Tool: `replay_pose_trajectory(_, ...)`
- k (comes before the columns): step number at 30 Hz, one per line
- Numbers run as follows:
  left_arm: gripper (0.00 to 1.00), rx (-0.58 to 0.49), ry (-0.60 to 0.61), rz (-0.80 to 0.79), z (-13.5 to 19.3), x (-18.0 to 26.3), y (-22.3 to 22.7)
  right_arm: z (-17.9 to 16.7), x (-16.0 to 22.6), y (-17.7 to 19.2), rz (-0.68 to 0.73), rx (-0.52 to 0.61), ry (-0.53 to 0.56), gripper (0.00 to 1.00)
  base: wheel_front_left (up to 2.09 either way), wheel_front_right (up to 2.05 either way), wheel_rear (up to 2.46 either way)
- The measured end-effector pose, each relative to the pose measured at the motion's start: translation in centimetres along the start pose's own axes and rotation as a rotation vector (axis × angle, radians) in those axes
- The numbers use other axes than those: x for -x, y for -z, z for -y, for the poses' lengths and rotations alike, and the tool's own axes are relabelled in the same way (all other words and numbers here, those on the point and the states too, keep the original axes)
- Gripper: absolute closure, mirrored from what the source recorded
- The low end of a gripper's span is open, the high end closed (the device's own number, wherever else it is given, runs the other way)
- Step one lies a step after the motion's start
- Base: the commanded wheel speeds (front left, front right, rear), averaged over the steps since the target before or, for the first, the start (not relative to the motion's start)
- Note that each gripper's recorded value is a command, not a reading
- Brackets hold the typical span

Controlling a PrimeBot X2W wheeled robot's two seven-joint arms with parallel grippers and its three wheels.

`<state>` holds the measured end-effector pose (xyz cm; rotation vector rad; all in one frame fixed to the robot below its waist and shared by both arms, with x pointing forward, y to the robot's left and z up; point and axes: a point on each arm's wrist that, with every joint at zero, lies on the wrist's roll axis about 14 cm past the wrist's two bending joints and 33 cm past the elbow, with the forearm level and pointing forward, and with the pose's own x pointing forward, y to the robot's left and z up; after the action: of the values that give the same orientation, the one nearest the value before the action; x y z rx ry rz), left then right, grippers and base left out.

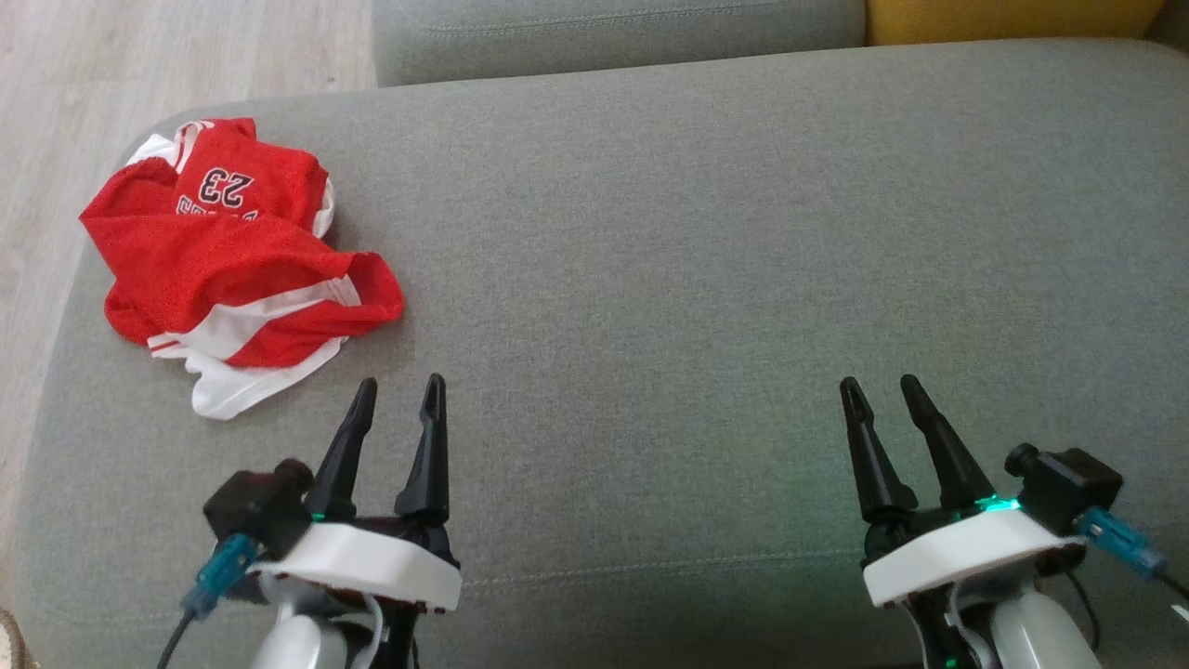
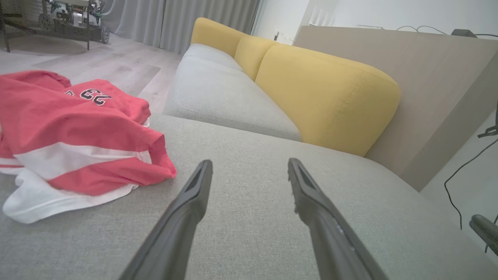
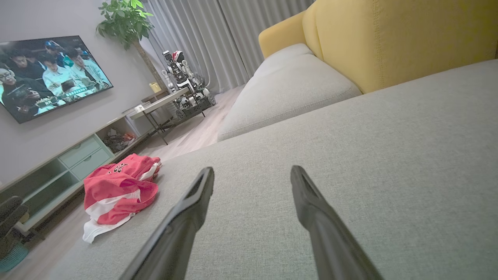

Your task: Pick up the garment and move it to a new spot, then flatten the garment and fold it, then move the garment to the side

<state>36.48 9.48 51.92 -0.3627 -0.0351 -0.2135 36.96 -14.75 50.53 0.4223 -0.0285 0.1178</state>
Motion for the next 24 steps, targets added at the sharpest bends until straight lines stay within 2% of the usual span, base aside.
replay_pose_trajectory(14,0.00,-0.157,0.029,0.080,1.0,-0.2,-1.7,-1.1,-0.7,-1.6,0.065,0.146,-0.049,0.00,0.00,0.00,0.00)
replay_pose_trajectory(24,0.00,-0.231,0.044,0.104,1.6,-0.3,-1.8,-1.6,-0.8,-1.7,0.081,0.238,-0.077,0.00,0.00,0.00,0.00)
